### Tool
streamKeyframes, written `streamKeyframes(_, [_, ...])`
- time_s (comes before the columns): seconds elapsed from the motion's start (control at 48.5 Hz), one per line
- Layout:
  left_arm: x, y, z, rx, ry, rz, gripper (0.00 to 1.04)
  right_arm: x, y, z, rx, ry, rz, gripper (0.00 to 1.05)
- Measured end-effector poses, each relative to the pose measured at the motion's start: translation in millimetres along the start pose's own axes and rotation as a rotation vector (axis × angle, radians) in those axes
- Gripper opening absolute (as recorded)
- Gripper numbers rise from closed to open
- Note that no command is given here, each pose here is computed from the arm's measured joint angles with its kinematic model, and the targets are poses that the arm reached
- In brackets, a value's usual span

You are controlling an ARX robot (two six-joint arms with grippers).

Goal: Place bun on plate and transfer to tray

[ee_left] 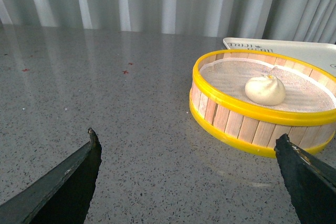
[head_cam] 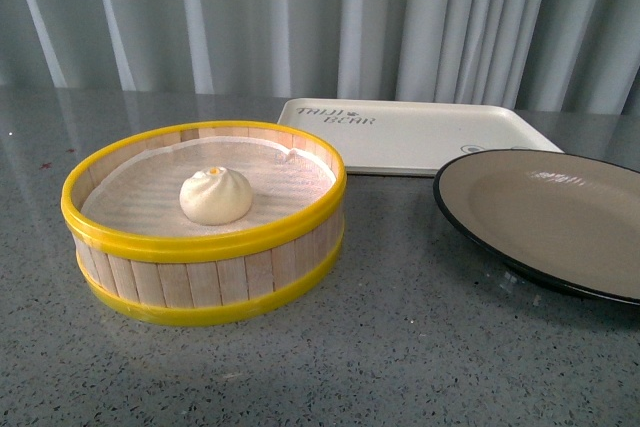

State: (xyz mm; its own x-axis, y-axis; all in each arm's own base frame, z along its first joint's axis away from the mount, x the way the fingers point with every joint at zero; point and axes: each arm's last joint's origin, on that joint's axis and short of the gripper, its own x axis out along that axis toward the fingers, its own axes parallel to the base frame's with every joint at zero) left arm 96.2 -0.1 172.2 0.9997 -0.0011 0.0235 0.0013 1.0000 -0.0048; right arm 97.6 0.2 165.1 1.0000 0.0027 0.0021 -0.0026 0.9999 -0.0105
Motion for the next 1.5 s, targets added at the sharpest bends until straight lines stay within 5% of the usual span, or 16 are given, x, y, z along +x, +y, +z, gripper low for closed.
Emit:
streamKeyframes(0.969, [0.0,0.0,0.0,0.000,0.000,0.000,0.98,0.0,0.0,0.0,0.000,0.000,0.000,0.96])
streamKeyframes(1.051, [2.6,-1.4,-1.4,-0.095,0.184,0.027,0.98,0.0,0.0,0.0,0.000,0.000,0.000,0.96])
streamKeyframes(1.113, [14.9,-5.1,8.1,-0.184,0.264,0.008,0.98,0.0,0.0,0.0,0.000,0.000,0.000,0.96])
streamKeyframes(1.319, [90.2,-32.0,85.5,-0.152,0.149,-0.239,0.98,0.0,0.0,0.0,0.000,0.000,0.001,0.96])
streamKeyframes(1.504, [156.5,-74.8,95.9,0.046,0.311,-0.325,0.98,0.0,0.0,0.0,0.000,0.000,0.001,0.96])
